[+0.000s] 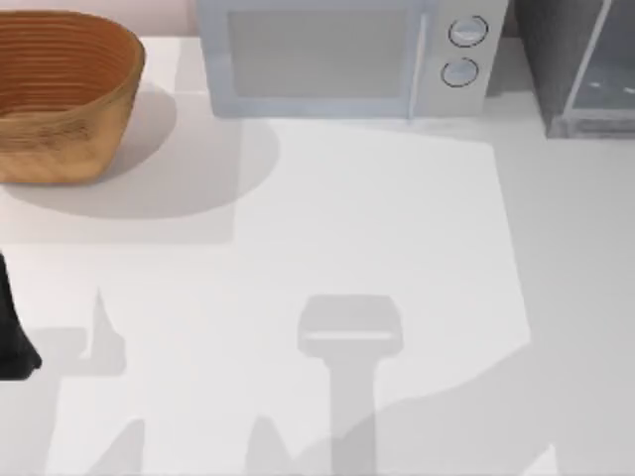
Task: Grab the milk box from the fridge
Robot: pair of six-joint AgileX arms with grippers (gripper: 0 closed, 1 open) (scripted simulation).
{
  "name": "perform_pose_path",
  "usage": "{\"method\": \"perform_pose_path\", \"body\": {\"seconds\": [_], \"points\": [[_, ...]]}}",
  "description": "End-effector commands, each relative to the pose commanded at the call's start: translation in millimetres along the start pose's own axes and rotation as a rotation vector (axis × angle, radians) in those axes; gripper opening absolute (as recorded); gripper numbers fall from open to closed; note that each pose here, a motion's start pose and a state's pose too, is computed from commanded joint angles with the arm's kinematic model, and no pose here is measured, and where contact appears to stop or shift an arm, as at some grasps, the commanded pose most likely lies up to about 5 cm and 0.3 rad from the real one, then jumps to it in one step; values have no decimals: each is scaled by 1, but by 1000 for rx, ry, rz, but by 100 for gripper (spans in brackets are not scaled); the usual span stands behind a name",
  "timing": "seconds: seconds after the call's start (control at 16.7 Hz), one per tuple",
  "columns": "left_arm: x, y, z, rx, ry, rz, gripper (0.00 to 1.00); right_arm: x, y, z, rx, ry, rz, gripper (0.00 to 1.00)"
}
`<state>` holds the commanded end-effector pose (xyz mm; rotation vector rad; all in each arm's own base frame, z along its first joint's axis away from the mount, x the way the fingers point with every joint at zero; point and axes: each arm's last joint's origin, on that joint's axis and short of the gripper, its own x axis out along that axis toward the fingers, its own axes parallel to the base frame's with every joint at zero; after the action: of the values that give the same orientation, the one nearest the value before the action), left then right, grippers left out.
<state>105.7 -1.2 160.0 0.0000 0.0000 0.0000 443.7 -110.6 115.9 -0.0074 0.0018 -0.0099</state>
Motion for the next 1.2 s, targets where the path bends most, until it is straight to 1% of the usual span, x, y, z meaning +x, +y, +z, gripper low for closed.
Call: {"method": "perform_pose_path", "body": {"seconds": [0.24,0.54,1.2], "points": [[0,0,0,0,0,0,100,32,1,2,-1,-6,0,100],[0,0,0,0,0,0,100,36,2,2,-1,-2,0,100],[0,0,0,0,0,0,100,36,2,2,-1,-2,0,17]]}}
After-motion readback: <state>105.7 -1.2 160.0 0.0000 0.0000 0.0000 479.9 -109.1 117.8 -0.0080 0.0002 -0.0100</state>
